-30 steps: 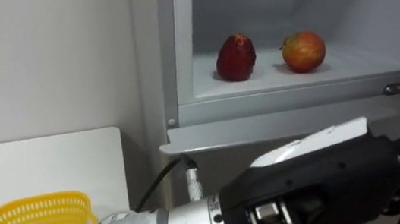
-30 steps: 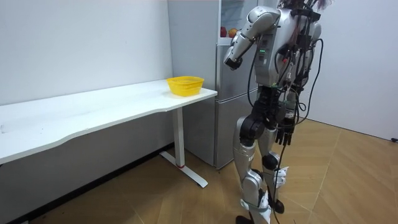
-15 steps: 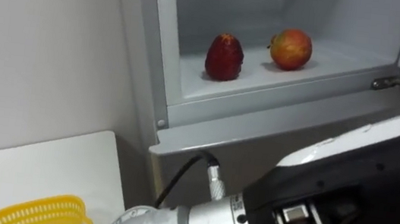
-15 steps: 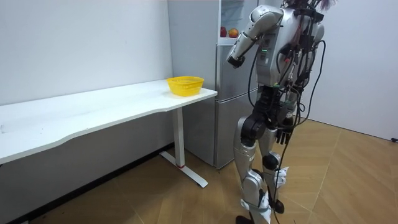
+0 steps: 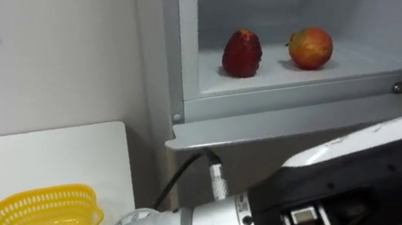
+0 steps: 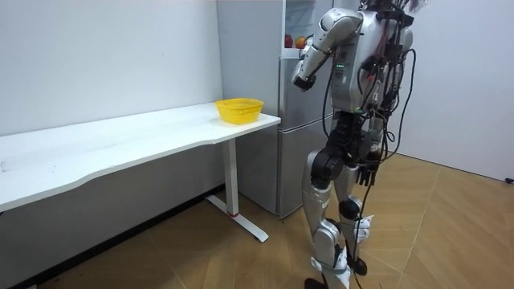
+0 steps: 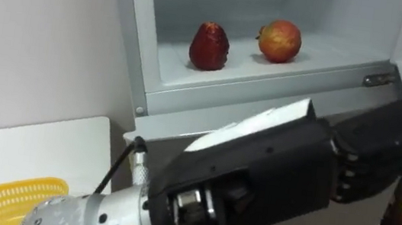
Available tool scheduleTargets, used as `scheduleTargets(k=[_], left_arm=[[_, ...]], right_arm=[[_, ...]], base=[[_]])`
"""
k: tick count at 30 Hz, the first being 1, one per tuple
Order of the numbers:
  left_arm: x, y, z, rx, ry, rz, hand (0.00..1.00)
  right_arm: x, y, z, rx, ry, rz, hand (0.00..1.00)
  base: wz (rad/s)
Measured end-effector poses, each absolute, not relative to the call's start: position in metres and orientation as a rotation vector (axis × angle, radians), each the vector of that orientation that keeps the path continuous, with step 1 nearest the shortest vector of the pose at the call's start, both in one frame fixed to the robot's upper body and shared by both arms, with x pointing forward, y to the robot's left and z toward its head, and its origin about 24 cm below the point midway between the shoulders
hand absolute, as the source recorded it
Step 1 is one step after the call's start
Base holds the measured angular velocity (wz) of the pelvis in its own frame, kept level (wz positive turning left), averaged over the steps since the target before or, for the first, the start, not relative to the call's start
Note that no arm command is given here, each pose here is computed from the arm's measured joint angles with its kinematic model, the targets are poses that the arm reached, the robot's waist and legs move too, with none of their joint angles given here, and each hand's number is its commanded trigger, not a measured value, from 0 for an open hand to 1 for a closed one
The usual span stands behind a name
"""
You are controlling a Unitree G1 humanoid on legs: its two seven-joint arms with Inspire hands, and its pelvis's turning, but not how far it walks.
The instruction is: Retrieve from the upper fridge
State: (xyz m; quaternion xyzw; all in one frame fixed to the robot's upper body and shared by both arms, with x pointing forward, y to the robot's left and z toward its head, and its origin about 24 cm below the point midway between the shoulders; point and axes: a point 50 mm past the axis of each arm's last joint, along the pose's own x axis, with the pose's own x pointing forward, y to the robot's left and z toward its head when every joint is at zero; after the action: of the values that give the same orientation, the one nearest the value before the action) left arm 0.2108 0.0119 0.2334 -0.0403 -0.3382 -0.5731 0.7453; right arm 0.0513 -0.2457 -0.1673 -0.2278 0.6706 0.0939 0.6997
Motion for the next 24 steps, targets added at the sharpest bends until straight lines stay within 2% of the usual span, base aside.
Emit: scheduleTargets(k=[3, 12, 16, 24], left_arm=[[0.211, 0.037, 0.231, -0.073, -0.760, -1.140, 0.00], [0.224, 0.123, 0.231, 0.004, -0.803, -0.554, 0.00], [0.214, 0.161, 0.230, 0.028, -0.864, -0.275, 0.00], [0.199, 0.209, 0.237, 0.028, -0.948, 0.130, 0.00]], right_arm=[[0.045, -0.244, -0.168, -0.497, 1.487, 0.206, 0.00], [0.019, -0.247, -0.169, -0.425, 1.515, 0.113, 0.00], [0.008, -0.243, -0.171, -0.424, 1.518, 0.095, 0.00], [-0.005, -0.241, -0.171, -0.393, 1.530, 0.077, 0.00]], base=[[-0.06], [0.16], [0.07], [0.08]])
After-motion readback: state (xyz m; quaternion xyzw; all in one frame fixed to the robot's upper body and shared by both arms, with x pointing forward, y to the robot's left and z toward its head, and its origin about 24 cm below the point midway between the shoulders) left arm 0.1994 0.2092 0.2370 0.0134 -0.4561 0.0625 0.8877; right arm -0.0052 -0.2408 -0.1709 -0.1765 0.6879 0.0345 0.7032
